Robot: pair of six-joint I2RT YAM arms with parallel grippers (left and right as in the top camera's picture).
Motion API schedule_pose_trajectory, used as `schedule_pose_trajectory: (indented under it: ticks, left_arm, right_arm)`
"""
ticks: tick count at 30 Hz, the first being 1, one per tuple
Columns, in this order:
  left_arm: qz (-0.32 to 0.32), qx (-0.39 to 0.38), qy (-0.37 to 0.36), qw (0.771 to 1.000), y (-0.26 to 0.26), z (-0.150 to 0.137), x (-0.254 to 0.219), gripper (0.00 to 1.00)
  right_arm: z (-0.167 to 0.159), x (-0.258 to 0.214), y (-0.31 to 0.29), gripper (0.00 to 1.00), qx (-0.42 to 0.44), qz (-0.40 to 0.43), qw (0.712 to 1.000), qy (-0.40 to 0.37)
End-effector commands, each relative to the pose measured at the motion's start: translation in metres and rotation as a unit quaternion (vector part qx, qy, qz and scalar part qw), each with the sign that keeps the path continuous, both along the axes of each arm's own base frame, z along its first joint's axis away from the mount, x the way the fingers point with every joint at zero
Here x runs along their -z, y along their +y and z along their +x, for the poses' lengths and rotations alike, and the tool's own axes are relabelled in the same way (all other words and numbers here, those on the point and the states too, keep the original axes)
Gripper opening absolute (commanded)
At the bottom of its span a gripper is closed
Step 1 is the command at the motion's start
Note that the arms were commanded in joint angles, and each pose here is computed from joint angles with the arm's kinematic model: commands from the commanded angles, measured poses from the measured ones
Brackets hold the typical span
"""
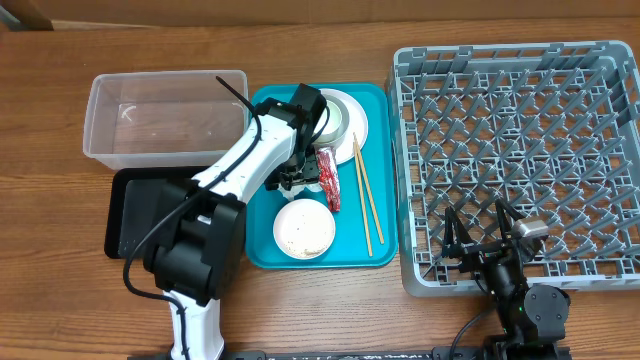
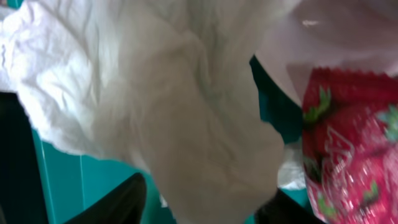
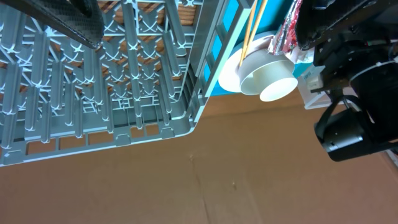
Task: Sort waste into correct bins and load items into the dishwasher
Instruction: 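Reach the left gripper to the white tissue on the teal tray and grasp, then carry the tissue with the left gripper and drop it into the clear bin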
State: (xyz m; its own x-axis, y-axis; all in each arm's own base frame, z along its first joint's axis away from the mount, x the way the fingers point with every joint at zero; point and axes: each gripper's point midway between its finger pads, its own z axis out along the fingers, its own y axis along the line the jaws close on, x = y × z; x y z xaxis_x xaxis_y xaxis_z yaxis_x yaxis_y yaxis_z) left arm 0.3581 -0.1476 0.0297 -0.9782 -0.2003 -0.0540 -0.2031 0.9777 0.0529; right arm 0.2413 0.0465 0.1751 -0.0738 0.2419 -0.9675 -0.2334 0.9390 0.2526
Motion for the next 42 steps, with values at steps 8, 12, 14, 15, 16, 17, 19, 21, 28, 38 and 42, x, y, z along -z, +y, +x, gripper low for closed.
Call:
schedule_pose_trajectory:
  ticks: [8,12,14,15,16,17,19,21,28,38,42]
  left_arm:
    - [0.01,-0.004,-0.026,1.0,0.0,0.014,-0.001,0.06]
    - [0.01,0.007,-0.028,1.0,0.0,0.017,-0.009,0.04]
    - [0.008,0.008,-0.032,0.999,0.0,0.021,-0.025,0.04]
    - [0.006,0.007,-0.038,0.999,-0.001,0.024,-0.036,0.04]
    - [0.002,0.007,-0.048,0.999,-0.003,0.028,-0.051,0.04]
    - [-0.003,0.007,-0.058,0.998,-0.005,0.032,-0.065,0.04]
    - [-0.016,0.01,-0.089,0.996,-0.008,0.041,-0.1,0.04]
    - [-0.028,0.009,-0.118,0.993,-0.01,0.046,-0.131,0.04]
    - [-0.007,-0.009,-0.222,0.975,0.02,0.052,-0.222,0.04]
    - [0.102,-0.083,-0.212,0.968,0.121,0.061,-0.217,0.04]
    - [0.116,-0.107,-0.183,0.97,0.15,0.064,-0.198,0.04]
  right_arm:
    - [0.0,0.001,-0.003,1.0,0.007,0.0,1.0,-0.003]
    - [0.0,0.001,-0.003,1.0,0.007,0.0,1.0,-0.003]
    - [0.0,0.001,-0.003,1.0,0.007,0.0,1.0,-0.003]
    - [0.0,0.001,-0.003,1.0,0.007,0.0,1.0,-0.003]
    - [0.0,0.001,-0.003,1.0,0.007,0.0,1.0,-0.003]
    - [0.0,0.001,-0.003,1.0,0.007,0.0,1.0,-0.003]
    - [0.0,0.001,-0.003,1.0,0.007,0.0,1.0,-0.003]
    - [0.0,0.001,-0.003,1.0,0.007,0.0,1.0,-0.003]
    - [0.0,0.001,-0.003,1.0,0.007,0.0,1.0,-0.003]
    - [0.0,0.001,-0.003,1.0,0.007,0.0,1.0,-0.003]
    - [0.0,0.001,-0.003,1.0,0.007,0.0,1.0,-0.003]
